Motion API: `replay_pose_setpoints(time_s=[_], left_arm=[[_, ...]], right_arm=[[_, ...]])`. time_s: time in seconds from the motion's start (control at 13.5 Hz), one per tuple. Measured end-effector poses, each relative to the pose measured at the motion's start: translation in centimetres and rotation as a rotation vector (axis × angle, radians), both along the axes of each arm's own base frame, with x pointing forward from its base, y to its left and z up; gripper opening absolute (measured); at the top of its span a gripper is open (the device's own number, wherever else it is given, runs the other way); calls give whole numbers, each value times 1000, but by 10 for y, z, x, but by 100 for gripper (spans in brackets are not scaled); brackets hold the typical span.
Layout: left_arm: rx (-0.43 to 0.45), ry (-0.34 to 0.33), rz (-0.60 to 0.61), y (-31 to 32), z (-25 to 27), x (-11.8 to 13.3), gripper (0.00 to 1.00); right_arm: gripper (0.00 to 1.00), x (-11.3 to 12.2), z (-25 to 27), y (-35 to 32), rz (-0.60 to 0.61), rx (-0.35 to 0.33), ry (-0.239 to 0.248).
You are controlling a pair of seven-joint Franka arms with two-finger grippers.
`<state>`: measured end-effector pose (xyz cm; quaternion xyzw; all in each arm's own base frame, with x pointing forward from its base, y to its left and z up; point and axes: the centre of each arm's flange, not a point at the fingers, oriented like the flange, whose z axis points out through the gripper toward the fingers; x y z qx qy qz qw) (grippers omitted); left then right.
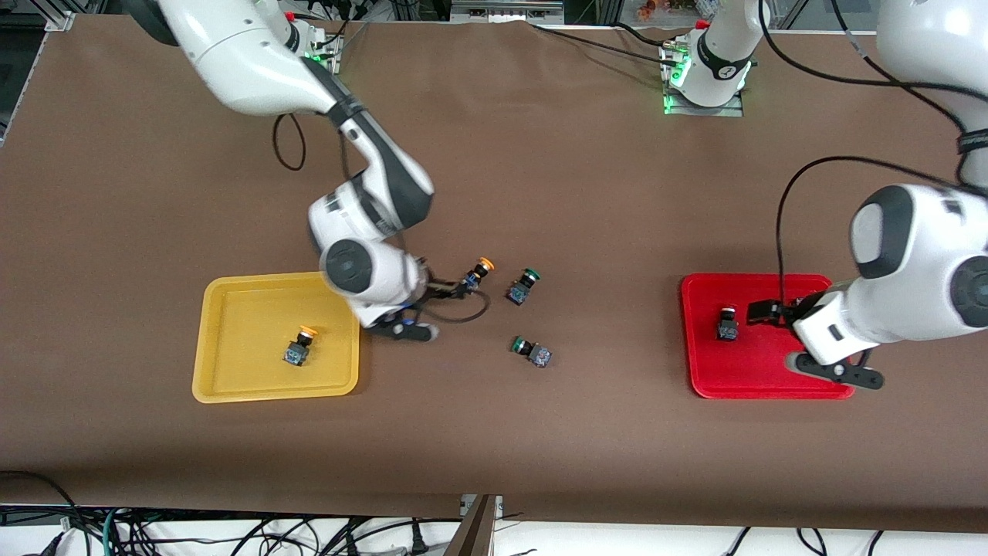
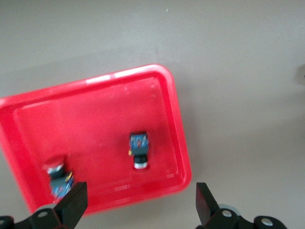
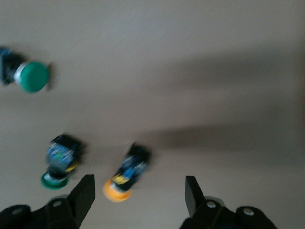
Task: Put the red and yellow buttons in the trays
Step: 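Grasp the second yellow button with the right gripper while the left gripper retracts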
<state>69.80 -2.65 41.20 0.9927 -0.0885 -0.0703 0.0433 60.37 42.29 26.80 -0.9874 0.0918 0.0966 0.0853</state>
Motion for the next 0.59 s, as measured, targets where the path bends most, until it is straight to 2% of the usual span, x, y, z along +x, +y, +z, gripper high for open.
replay_pose_setpoints(time_s=[0.22, 0.44, 0.59], left_arm=[[-13, 40, 116, 2, 20, -5, 100], [3, 85, 151, -6, 52, -21, 100], [9, 64, 151, -5, 99, -37, 100]], right_arm=[[85, -33, -12, 42, -48, -22, 15], [85, -39, -35, 36, -51, -53, 22], [85, -39, -44, 32, -57, -53, 14]])
